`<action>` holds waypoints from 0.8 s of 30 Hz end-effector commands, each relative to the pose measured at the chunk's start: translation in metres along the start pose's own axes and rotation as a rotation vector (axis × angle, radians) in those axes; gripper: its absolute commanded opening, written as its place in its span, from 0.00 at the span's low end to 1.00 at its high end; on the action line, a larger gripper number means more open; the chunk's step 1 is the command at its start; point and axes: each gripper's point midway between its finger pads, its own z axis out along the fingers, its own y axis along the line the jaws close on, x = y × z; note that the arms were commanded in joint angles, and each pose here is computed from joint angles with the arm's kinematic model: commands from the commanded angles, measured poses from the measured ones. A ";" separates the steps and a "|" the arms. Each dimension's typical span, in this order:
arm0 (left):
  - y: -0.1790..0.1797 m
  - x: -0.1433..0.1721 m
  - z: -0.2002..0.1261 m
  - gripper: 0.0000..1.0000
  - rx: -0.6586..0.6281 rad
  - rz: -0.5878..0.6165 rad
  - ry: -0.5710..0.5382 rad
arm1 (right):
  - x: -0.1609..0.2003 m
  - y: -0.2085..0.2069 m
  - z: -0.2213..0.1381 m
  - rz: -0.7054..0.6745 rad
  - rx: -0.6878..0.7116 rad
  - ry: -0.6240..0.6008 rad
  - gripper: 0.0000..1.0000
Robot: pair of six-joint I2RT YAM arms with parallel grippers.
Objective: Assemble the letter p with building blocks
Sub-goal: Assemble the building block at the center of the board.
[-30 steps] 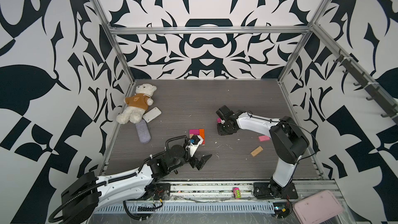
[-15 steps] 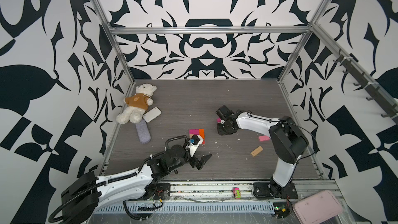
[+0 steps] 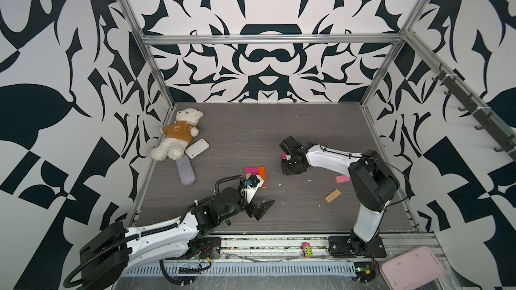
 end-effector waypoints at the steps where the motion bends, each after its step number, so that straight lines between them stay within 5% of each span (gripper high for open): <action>1: -0.004 -0.012 0.001 0.99 0.014 0.003 -0.016 | 0.003 -0.001 0.012 -0.008 0.011 0.028 0.11; 24: -0.005 -0.012 0.001 0.99 0.016 0.003 -0.014 | -0.018 0.007 -0.011 -0.017 -0.006 -0.024 0.30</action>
